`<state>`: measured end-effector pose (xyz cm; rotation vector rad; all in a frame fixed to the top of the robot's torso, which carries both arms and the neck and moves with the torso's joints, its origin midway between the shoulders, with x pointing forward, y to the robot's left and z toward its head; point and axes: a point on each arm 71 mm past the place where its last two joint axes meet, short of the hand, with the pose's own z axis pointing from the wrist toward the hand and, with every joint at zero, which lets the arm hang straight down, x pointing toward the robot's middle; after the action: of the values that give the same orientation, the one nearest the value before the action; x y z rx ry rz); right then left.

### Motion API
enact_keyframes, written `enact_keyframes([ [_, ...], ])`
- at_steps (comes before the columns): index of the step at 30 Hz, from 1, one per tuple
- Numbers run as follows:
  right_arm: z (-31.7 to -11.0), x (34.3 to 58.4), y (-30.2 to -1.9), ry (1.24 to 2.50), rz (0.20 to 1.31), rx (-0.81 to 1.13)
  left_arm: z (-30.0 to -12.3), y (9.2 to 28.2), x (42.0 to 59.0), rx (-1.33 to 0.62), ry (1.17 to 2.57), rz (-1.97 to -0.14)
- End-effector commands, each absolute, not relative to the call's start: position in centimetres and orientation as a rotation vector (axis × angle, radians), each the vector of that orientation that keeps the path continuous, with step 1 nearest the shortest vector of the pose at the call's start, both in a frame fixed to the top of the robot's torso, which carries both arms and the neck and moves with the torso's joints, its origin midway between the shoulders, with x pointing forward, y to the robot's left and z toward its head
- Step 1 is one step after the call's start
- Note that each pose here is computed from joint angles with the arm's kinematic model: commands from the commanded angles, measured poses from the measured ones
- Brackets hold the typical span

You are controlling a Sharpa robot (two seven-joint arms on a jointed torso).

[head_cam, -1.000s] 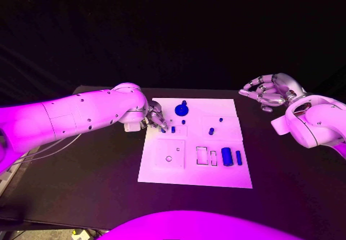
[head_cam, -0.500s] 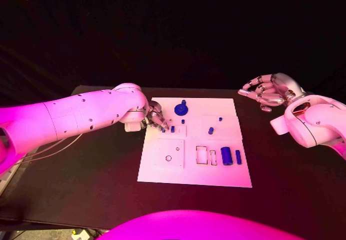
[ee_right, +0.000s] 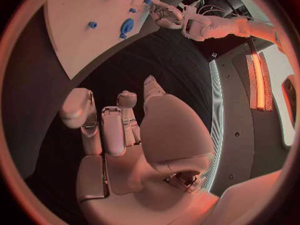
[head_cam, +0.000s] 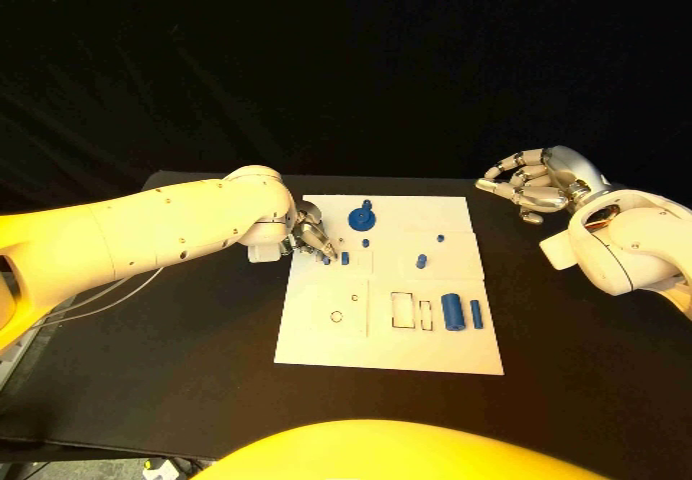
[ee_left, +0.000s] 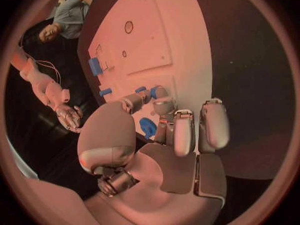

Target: Assemble the parts on the task board

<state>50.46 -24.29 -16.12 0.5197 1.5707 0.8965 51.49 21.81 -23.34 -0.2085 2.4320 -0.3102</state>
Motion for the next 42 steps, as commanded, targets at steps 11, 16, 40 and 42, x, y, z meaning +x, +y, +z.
enact_keyframes([
  [11, -16.2, 50.41, -24.29, 1.573, 0.901, 0.515, -23.31, 22.24, 51.44, -0.214, 2.419, -0.304],
  [16, -16.24, 50.39, -24.3, 1.574, 0.901, 0.515, -23.16, 22.3, 51.43, -0.219, 2.41, -0.31],
  [40, -16.3, 50.38, -24.44, 1.576, 0.897, 0.518, -22.85, 22.67, 51.1, -0.29, 2.363, -0.366],
  [42, -16.31, 50.38, -24.46, 1.576, 0.897, 0.518, -22.9, 22.74, 50.94, -0.29, 2.365, -0.369],
])
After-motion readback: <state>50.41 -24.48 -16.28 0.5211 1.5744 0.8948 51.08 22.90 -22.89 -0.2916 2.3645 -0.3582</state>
